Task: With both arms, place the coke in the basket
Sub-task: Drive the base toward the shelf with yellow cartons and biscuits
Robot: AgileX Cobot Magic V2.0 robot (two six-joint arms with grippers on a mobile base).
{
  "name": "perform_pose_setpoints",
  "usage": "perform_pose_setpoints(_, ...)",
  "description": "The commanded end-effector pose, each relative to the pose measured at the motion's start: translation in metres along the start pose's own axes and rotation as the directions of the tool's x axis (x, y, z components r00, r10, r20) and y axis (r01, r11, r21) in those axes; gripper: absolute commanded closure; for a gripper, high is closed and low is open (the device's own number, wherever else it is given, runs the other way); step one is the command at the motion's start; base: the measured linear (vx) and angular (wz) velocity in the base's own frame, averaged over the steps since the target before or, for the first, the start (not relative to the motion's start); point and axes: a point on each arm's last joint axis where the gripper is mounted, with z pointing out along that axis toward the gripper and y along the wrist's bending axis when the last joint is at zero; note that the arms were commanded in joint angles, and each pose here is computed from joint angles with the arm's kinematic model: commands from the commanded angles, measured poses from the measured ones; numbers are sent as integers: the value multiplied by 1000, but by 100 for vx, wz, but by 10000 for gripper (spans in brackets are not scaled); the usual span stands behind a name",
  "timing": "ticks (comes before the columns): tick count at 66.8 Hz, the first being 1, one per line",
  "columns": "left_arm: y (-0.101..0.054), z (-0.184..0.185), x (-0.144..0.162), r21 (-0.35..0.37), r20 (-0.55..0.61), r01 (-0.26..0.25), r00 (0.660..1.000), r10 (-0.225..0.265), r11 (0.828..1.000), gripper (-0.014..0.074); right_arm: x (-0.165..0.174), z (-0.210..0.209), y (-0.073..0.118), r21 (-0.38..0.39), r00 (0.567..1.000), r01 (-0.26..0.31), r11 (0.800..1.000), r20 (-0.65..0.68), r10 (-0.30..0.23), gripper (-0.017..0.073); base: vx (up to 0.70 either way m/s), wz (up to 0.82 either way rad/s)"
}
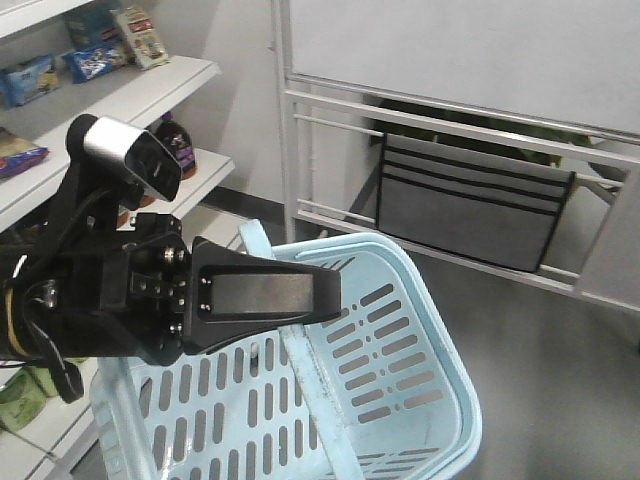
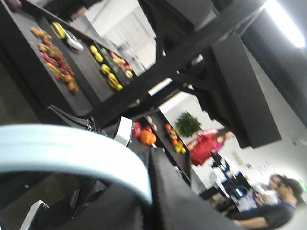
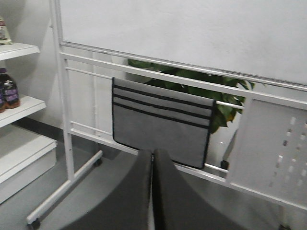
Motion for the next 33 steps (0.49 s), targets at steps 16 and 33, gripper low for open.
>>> perform_pose_setpoints(16,-35,-3,2,233,-35,-23,999,32,972,600,-5,-1,1,-3,997,22,1000,75,-21,564,15,58)
perform_pose_setpoints(33,-35,-3,2,233,-35,-23,999,32,972,600,-5,-1,1,-3,997,22,1000,75,-21,564,13,54)
